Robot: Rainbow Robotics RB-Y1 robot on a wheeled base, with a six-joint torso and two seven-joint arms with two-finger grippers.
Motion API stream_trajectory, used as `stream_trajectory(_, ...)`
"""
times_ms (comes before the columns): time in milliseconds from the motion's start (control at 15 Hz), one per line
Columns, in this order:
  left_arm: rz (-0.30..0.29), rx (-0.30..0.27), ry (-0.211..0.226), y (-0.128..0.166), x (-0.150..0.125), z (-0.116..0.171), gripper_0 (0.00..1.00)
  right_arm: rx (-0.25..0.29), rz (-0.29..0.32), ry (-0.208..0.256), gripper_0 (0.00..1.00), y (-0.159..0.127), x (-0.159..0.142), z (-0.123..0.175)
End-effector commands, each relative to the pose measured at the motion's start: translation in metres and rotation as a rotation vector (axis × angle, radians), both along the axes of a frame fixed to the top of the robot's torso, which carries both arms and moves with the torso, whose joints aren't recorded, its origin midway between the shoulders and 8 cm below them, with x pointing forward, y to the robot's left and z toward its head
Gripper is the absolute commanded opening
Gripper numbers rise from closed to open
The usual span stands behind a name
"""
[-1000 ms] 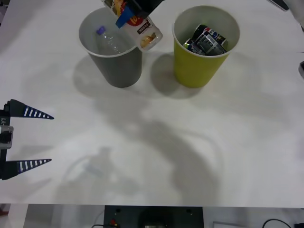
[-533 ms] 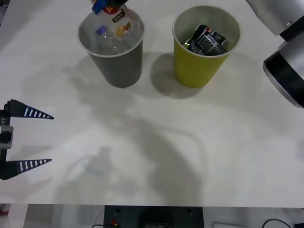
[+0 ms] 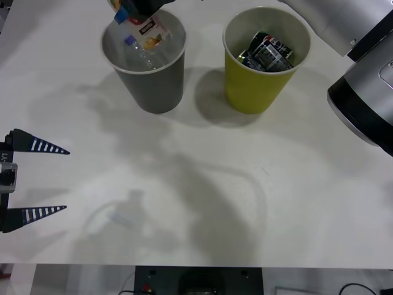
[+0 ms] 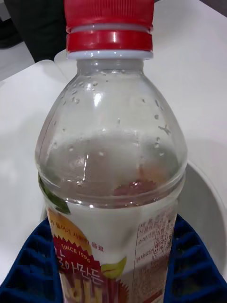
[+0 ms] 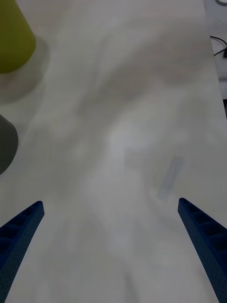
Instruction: Put the can into the green bin and the plastic bottle into the gray bin
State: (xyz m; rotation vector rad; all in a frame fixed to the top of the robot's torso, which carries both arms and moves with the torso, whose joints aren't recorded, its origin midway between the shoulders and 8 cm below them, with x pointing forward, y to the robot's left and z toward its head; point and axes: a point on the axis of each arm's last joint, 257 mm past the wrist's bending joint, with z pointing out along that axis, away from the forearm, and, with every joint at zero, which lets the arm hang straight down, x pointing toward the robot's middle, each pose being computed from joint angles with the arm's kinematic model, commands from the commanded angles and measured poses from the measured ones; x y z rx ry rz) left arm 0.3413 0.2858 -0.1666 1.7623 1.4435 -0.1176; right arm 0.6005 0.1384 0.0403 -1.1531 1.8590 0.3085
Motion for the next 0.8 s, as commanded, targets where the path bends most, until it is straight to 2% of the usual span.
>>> stream_trajectory(67,0.0,0.0,0.0,0.0,0.0,0.0,0.98,-0.013,0.018,-0.002,1.0,0.001,-0.003,-0.001)
stream_trajectory(267,0.0,0.0,0.0,0.0,0.0,0.0,0.98,-0.008,0.029,0.018,1.0,-0.007,-0.009,0.01)
stream_trajectory(333,0.0,0.0,0.0,0.0,0.0,0.0,0.98,-0.009,0.044,0.043,1.0,-0.016,-0.018,0.018)
stream_trajectory(467,0.0,0.0,0.0,0.0,0.0,0.0,0.98,-0.016,0.09,0.073,1.0,-0.033,-0.033,0.03)
stream_trajectory(600,0.0,0.0,0.0,0.0,0.0,0.0,0.98,0.009,0.148,0.116,1.0,-0.053,-0.048,0.038)
stream_trajectory(800,0.0,0.0,0.0,0.0,0.0,0.0,0.98,0.026,0.217,0.141,1.0,-0.086,-0.064,0.037)
